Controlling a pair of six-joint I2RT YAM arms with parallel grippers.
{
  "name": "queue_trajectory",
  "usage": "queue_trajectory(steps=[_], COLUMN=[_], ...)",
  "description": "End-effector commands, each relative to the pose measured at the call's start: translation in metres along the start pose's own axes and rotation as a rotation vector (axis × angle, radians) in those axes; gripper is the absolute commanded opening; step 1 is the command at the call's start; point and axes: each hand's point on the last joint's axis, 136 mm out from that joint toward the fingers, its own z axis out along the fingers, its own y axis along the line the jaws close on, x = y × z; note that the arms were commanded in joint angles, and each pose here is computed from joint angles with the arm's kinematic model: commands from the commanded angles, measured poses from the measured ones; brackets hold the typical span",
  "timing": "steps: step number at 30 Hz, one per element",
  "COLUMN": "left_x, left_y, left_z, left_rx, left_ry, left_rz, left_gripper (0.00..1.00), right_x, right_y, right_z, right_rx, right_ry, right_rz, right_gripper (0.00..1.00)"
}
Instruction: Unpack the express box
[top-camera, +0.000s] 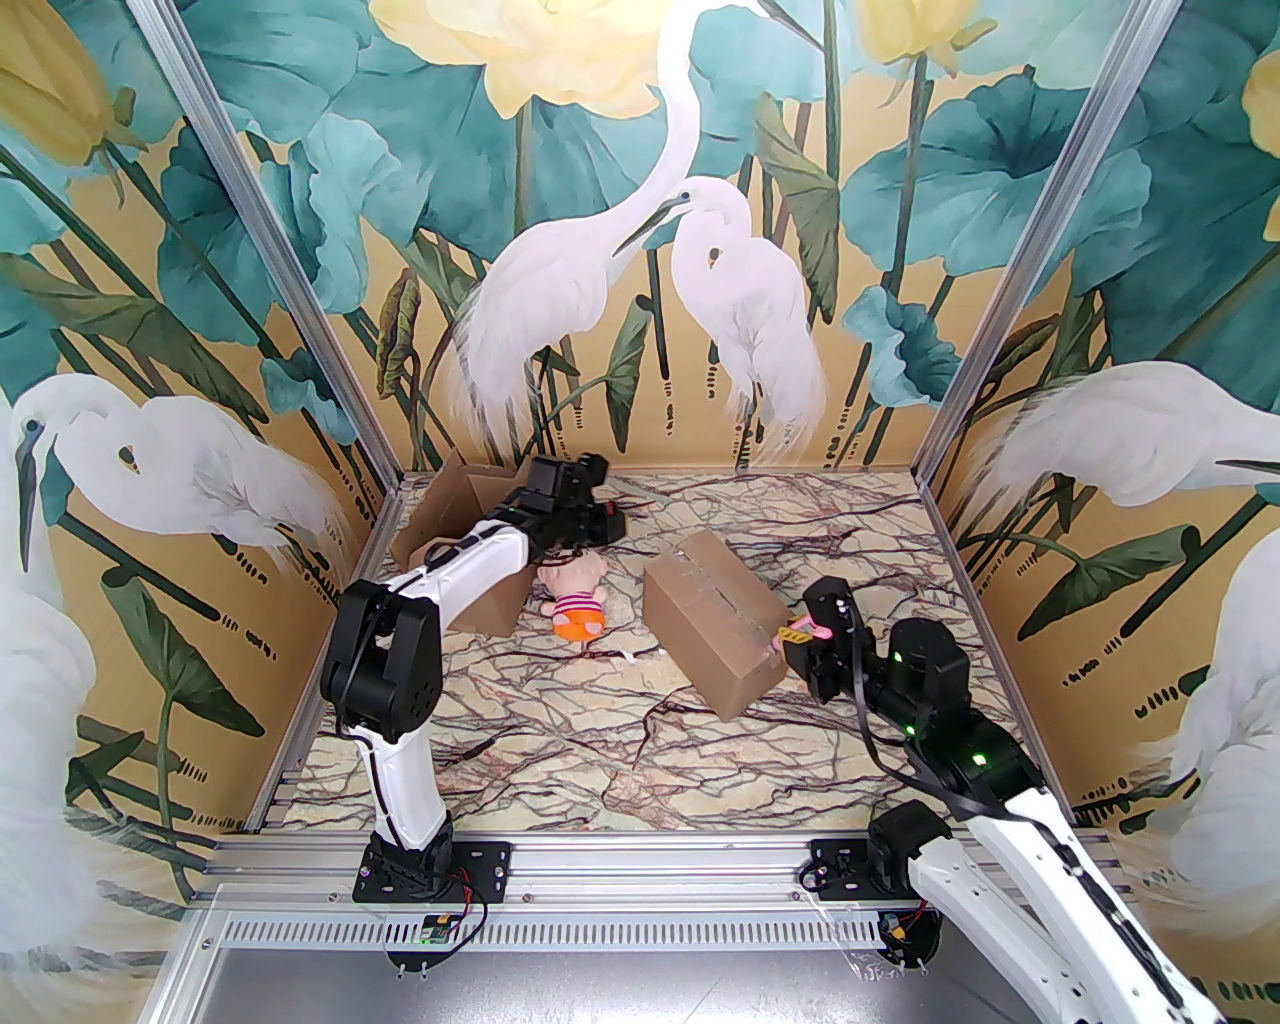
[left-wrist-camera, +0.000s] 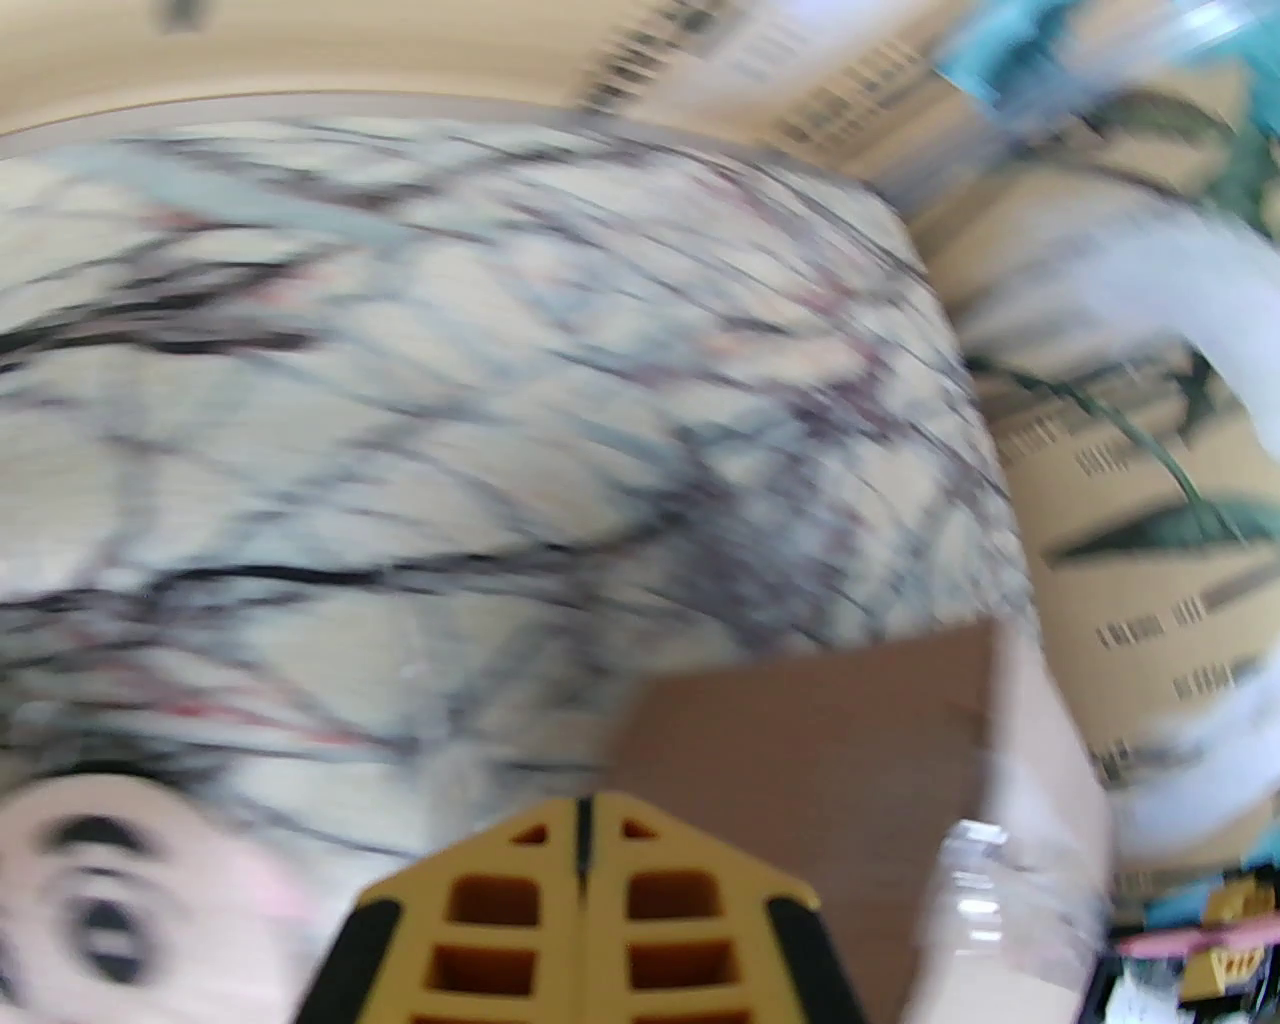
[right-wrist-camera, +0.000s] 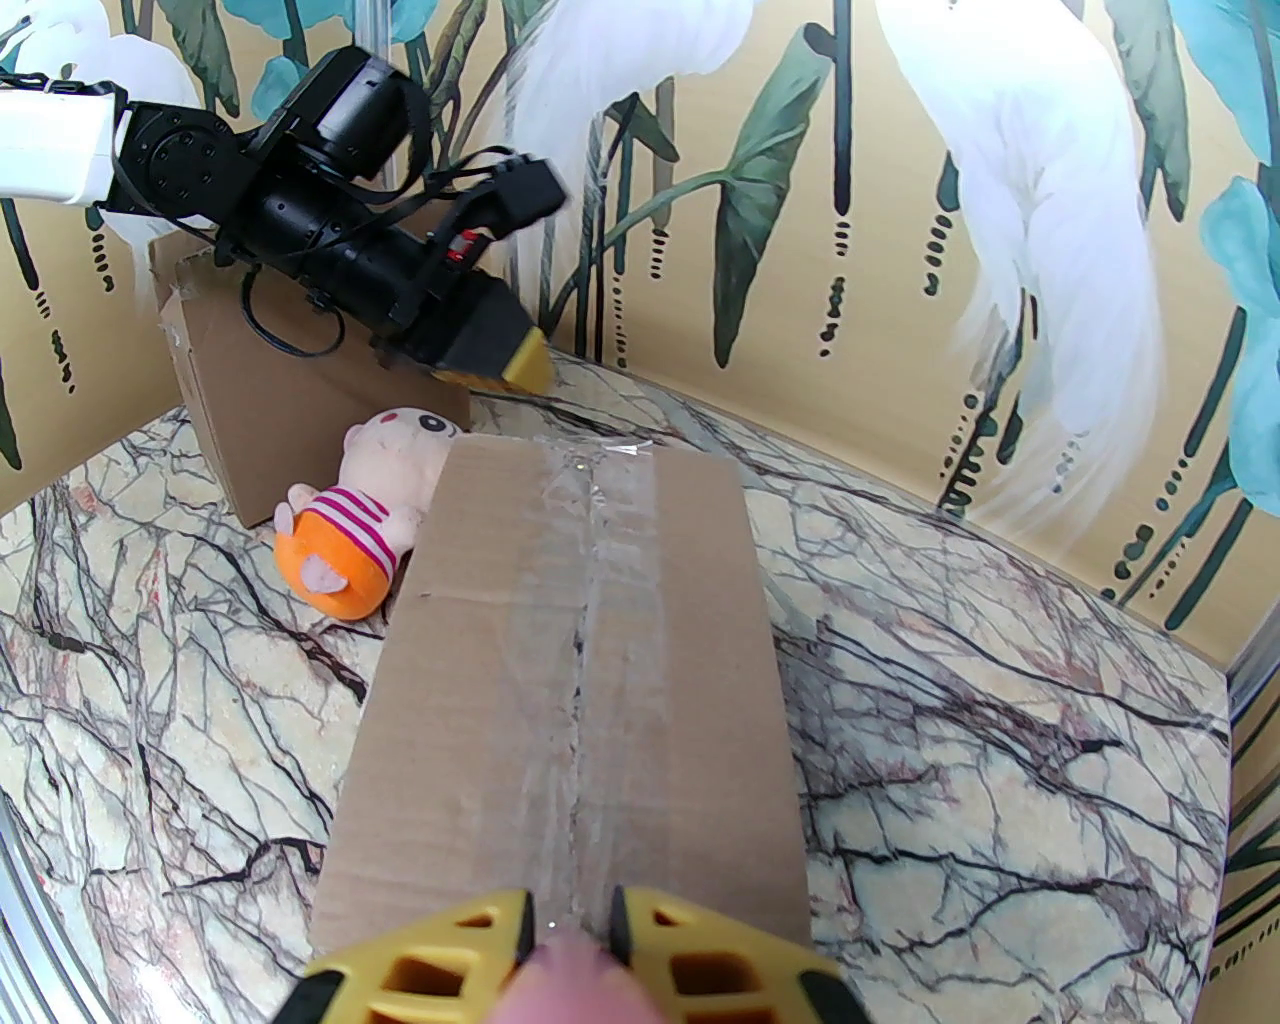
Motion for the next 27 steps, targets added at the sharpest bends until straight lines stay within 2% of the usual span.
queue_trajectory(steps=[1, 5, 10, 13, 17, 19, 22, 27], left_x=[0.001, 0.001, -0.007, -0.015, -0.013, -0.013, -0.009, 0.001], left_y=[0.009, -0.001, -0.029, -0.05, -0.085, -0.098, -0.116, -0.13], left_z=[0.006, 0.001, -0.011, -0.019, -0.026, -0.026, -0.022, 0.003], left_rx=[-0.043, -0.012, 0.04, 0.061, 0.103, 0.105, 0.123, 0.139], left_ry=[-0.018, -0.024, -0.042, -0.049, -0.037, -0.028, -0.001, 0.067], left_rz=[-0.009, -0.001, 0.085, 0.166, 0.323, 0.392, 0.484, 0.546], left_gripper=[0.0, 0.0, 0.0, 0.12, 0.43, 0.55, 0.66, 0.71], right_x=[0.009, -0.016, -0.036, -0.054, -0.061, -0.059, -0.057, -0.06], right_y=[-0.013, -0.018, -0.019, -0.018, -0.022, -0.023, -0.022, -0.023], right_z=[-0.006, -0.007, 0.009, 0.016, 0.027, 0.033, 0.04, 0.047], right_rx=[0.087, 0.108, 0.079, 0.054, 0.057, 0.056, 0.038, 0.023], right_ry=[0.033, -0.095, -0.131, -0.175, -0.17, -0.162, -0.151, -0.152], right_rz=[0.032, 0.057, 0.041, 0.01, -0.053, -0.09, -0.131, -0.16], right_gripper=[0.0, 0.0, 0.0, 0.0, 0.0, 0.0, 0.0, 0.0])
